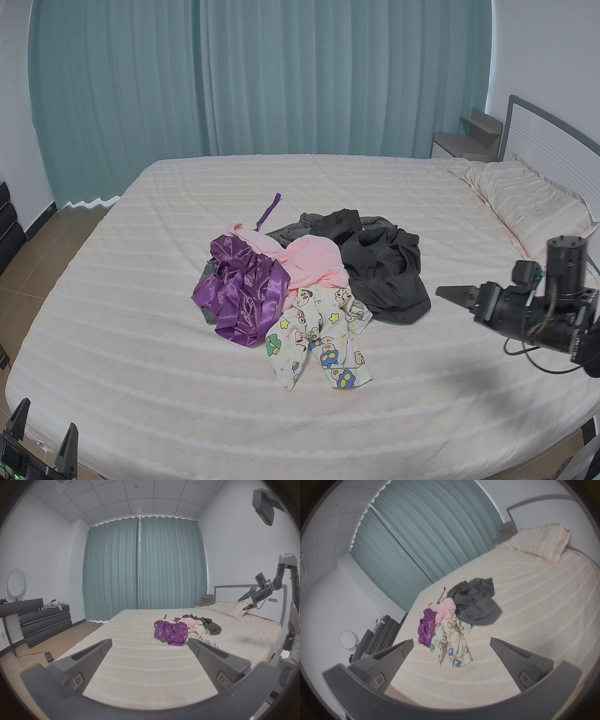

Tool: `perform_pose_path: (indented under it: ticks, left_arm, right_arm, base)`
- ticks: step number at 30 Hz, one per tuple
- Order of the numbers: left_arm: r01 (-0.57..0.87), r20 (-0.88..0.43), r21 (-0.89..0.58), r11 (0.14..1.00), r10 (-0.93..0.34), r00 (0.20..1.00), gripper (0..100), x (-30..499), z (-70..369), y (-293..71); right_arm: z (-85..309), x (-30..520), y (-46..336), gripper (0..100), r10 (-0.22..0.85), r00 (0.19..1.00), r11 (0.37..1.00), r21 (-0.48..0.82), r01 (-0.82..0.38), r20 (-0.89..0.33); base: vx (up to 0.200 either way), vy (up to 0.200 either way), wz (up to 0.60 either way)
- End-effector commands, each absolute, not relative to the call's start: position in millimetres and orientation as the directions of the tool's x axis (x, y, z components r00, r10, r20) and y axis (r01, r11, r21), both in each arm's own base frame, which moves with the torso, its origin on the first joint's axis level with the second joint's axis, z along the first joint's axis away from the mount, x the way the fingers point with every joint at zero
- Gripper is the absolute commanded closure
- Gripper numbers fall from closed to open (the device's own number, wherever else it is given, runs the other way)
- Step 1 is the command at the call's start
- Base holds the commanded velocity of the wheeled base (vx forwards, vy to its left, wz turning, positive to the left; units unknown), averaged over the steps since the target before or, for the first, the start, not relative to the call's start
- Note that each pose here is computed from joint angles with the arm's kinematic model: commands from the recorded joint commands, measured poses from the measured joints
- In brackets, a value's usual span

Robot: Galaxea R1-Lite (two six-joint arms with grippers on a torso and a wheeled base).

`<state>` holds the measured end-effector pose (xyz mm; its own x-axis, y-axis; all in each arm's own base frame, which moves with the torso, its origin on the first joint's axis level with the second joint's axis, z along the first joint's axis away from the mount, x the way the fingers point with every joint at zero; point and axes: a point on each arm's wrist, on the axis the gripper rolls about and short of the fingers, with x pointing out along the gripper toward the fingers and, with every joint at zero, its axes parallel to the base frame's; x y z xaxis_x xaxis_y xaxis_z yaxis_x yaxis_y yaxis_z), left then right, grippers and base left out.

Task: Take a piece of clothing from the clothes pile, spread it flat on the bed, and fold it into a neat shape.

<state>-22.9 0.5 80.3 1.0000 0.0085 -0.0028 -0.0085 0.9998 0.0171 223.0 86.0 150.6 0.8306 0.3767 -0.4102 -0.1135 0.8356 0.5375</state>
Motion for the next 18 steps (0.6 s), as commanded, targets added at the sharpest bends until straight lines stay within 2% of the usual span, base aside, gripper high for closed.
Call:
perform_pose_path:
  ticks: [1,9,15,18]
  left_arm:
    - [-0.008,-0.003,0.017,1.000,0.008,1.000,0,-22.9,75.4,0.5]
    - [-0.008,-0.003,0.017,1.000,0.008,1.000,0,-22.9,75.4,0.5]
    - [-0.009,-0.003,0.017,1.000,0.009,1.000,0,-22.9,75.4,0.5]
    - [-0.008,-0.003,0.017,1.000,0.008,1.000,0,-22.9,75.4,0.5]
  right_arm:
    - [19.2,288.6,160.7,0,0.360,0.683,0.857,0.514,0.026,-0.635]
    - [-9.0,294.2,197.4,0,0.384,0.643,0.876,0.482,-0.026,-0.663]
    - [-24.3,308.4,212.7,0,0.315,0.688,0.910,0.413,-0.024,-0.654]
    - [-23.3,307.7,215.0,0,0.319,0.689,0.913,0.405,-0.041,-0.650]
  base:
    - [0.000,0.000,0.00]
    - [0.000,0.000,0.00]
    - [0.000,0.000,0.00]
    - [0.000,0.000,0.00]
